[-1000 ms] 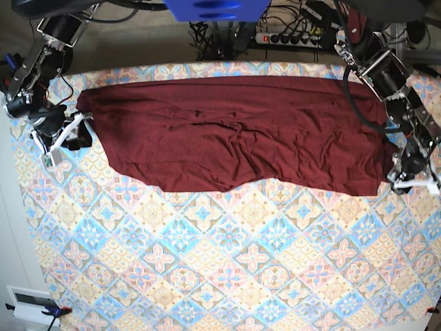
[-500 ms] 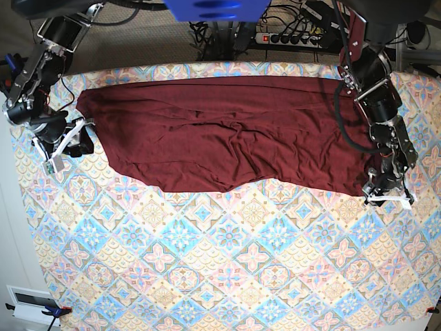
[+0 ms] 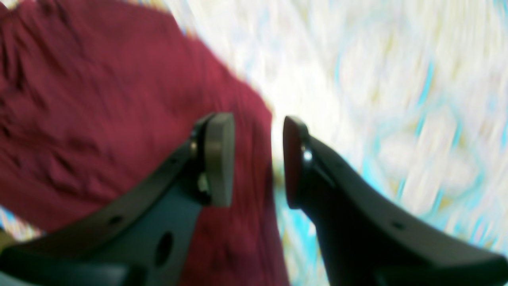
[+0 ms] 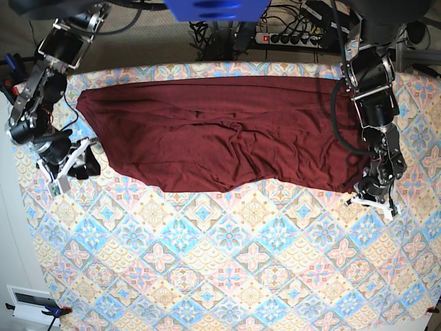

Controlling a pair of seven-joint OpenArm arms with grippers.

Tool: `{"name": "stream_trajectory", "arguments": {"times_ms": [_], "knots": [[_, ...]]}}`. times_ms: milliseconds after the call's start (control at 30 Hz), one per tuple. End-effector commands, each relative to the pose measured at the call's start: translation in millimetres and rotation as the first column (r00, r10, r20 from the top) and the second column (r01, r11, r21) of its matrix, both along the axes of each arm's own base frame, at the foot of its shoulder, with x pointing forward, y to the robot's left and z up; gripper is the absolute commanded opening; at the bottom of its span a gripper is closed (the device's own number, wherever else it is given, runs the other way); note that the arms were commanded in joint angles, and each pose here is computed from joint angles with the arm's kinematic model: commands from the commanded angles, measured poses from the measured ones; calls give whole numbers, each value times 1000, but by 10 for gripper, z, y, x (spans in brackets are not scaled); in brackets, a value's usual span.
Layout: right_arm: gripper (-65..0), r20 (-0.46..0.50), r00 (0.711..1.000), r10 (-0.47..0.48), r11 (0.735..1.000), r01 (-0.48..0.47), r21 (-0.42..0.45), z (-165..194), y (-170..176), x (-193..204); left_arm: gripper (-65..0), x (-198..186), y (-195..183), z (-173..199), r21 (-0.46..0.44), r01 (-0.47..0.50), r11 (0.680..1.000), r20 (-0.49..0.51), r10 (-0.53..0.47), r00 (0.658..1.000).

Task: Layout the t-shirt on the table in an organized manner, then fold the t-shirt properly
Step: 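Release the shirt and move both grippers to the opposite shirt edge, then grasp the shirt's opposite edge corners with both grippers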

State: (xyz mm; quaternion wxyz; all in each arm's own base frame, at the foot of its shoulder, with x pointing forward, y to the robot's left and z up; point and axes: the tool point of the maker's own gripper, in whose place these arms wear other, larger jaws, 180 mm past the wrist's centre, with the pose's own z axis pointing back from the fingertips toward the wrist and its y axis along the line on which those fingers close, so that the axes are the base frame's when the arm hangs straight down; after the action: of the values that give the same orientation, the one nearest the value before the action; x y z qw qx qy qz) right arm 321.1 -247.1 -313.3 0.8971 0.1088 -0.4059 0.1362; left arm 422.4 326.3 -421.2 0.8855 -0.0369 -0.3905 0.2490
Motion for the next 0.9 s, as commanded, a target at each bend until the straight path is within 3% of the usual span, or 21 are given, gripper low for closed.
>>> {"name": "stream_trajectory", "arguments": {"times_ms": [0,67,233,400,600,867], "knots": [[-449,58,998,18,1000,-17,-10,181,1,107,-650,15,14,39,-7,9,1000,-12,-9,1000],[-447,60,998,32,999,-31,-27,204,25,155,-646,14,16,49,-8,11,1000,-16,-12,1000],[-445,25,994,102,978,-96,-183,210,80,314,-650,26,25,382,50,53,997,44,-55,998],[-445,-7,984,179,956,-176,-234,181,295,529,-650,-44,-112,701,41,91,995,142,-96,985],[-445,-72,962,264,932,-274,-237,19,562,676,-650,-370,167,980,3,11,1000,229,-11,973],[-445,-135,944,301,932,-321,-166,-330,674,738,-650,-866,494,1084,-48,-86,995,258,96,961]]}}
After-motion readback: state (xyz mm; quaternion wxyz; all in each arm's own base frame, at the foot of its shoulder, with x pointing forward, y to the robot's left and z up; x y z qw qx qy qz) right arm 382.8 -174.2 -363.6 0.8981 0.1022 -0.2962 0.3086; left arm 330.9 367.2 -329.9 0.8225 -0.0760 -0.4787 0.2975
